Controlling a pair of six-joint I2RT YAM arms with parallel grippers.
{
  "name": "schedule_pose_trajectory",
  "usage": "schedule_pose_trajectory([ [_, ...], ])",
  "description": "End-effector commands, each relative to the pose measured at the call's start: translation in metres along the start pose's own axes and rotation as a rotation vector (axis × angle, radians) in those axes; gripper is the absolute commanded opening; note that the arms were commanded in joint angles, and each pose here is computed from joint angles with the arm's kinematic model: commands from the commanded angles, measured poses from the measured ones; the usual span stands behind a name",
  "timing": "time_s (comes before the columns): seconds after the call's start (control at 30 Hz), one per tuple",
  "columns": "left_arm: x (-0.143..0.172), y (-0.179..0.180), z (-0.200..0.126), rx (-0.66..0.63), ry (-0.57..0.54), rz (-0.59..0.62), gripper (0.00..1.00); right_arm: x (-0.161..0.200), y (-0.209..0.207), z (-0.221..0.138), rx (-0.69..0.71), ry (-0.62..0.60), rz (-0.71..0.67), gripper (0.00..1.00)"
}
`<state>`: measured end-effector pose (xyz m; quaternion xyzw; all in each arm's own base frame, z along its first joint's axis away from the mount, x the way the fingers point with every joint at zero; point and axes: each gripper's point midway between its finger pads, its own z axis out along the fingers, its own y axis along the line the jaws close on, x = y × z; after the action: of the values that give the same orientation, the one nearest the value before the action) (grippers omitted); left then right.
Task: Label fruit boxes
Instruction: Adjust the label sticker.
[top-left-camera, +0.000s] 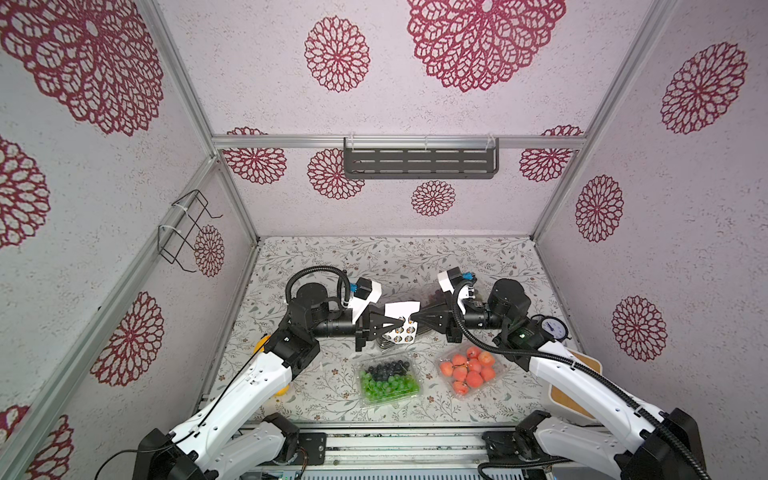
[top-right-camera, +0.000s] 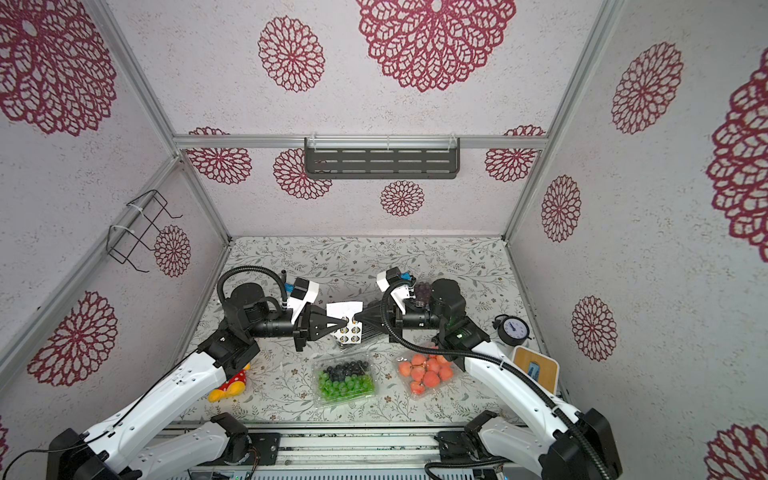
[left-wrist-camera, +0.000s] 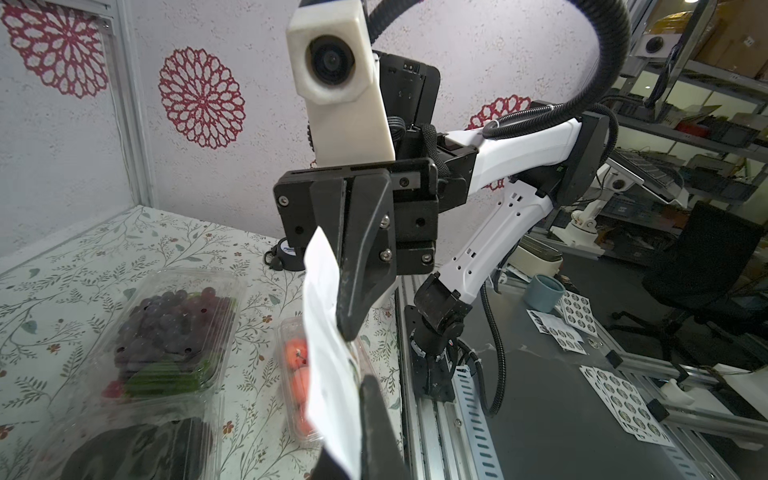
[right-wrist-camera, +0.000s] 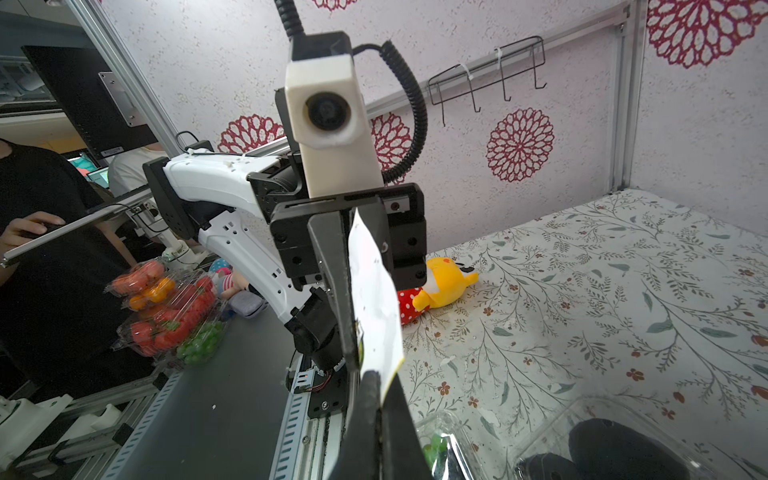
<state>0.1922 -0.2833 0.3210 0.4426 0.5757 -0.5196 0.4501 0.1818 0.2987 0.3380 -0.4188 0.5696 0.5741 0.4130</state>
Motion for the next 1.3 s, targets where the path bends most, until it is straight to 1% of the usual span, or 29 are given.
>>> schedule_pose_trajectory([
  [0.0,-0.012,-0.004,0.001,0.02,-0.018,0.023,0.0,-0.013,0.014,-0.001,-0.042,-0.02,-0.06,0.0],
  [0.03,-0.011,-0.004,0.001,0.022,-0.023,0.025,0.0,-0.014,0.013,-0.001,-0.043,-0.036,-0.057,0.12],
  [0.07,-0.012,-0.005,0.001,0.024,-0.03,0.028,0.0,-0.012,0.013,-0.001,-0.049,-0.048,-0.045,0.14],
  [0.13,-0.012,-0.009,0.0,0.044,-0.04,0.042,0.0,-0.016,0.018,-0.002,-0.086,-0.086,-0.042,0.03],
  [0.17,-0.012,-0.009,0.0,0.044,-0.042,0.044,0.0,-0.016,0.019,-0.002,-0.096,-0.089,-0.039,0.0],
  [0.4,-0.009,-0.007,0.002,0.051,-0.034,0.028,0.0,-0.018,0.028,-0.002,-0.147,-0.099,-0.047,0.0],
  [0.43,-0.008,-0.005,0.002,0.046,-0.033,0.024,0.03,-0.018,0.03,-0.003,-0.15,-0.099,-0.053,0.0],
  [0.47,-0.008,-0.004,0.002,0.038,-0.033,0.025,0.11,-0.017,0.029,-0.003,-0.145,-0.094,-0.051,0.0],
  [0.5,-0.008,-0.003,0.002,0.027,-0.036,0.025,0.23,-0.017,0.027,-0.003,-0.126,-0.085,-0.056,0.0],
  [0.53,-0.008,-0.003,0.002,0.025,-0.036,0.029,0.26,-0.016,0.026,-0.004,-0.108,-0.075,-0.062,0.0],
  [0.57,-0.008,-0.004,0.001,0.024,-0.038,0.032,0.25,-0.014,0.025,-0.004,-0.097,-0.068,-0.065,0.0],
  [0.67,-0.011,-0.005,0.001,0.028,-0.042,0.04,0.18,-0.012,0.027,-0.005,-0.098,-0.053,-0.07,0.0],
  [0.7,-0.011,-0.004,0.001,0.027,-0.042,0.037,0.12,-0.011,0.028,-0.005,-0.105,-0.048,-0.069,0.0],
  [0.8,-0.009,-0.005,0.003,0.043,-0.025,0.023,0.01,-0.012,0.028,-0.005,-0.1,-0.051,-0.069,0.0],
  [0.87,-0.007,-0.004,0.003,0.043,-0.019,0.014,0.0,-0.013,0.026,-0.006,-0.084,-0.05,-0.073,0.0],
  [0.9,-0.006,-0.004,0.003,0.043,-0.016,0.009,0.03,-0.014,0.026,-0.006,-0.082,-0.052,-0.075,0.0],
  [0.93,-0.005,-0.004,0.003,0.04,-0.013,0.005,0.11,-0.015,0.026,-0.006,-0.078,-0.056,-0.079,0.0],
  [0.97,-0.003,-0.004,0.003,0.039,-0.01,0.002,0.17,-0.017,0.027,-0.006,-0.078,-0.06,-0.082,0.0],
  [1.0,-0.002,-0.005,0.002,0.041,-0.009,0.003,0.18,-0.018,0.027,-0.006,-0.076,-0.063,-0.082,0.0],
  [1.07,-0.002,-0.005,0.001,0.037,-0.01,0.006,0.17,-0.019,0.027,-0.006,-0.073,-0.061,-0.084,0.0],
  [1.1,-0.002,-0.006,0.001,0.039,-0.008,0.007,0.15,-0.019,0.026,-0.006,-0.071,-0.058,-0.082,0.0],
  [1.2,-0.003,-0.006,0.0,0.033,-0.01,0.014,0.0,-0.019,0.026,-0.005,-0.072,-0.057,-0.081,0.0],
  [1.27,-0.003,-0.009,-0.001,0.046,-0.01,0.019,0.0,-0.019,0.025,-0.005,-0.069,-0.055,-0.08,0.0],
])
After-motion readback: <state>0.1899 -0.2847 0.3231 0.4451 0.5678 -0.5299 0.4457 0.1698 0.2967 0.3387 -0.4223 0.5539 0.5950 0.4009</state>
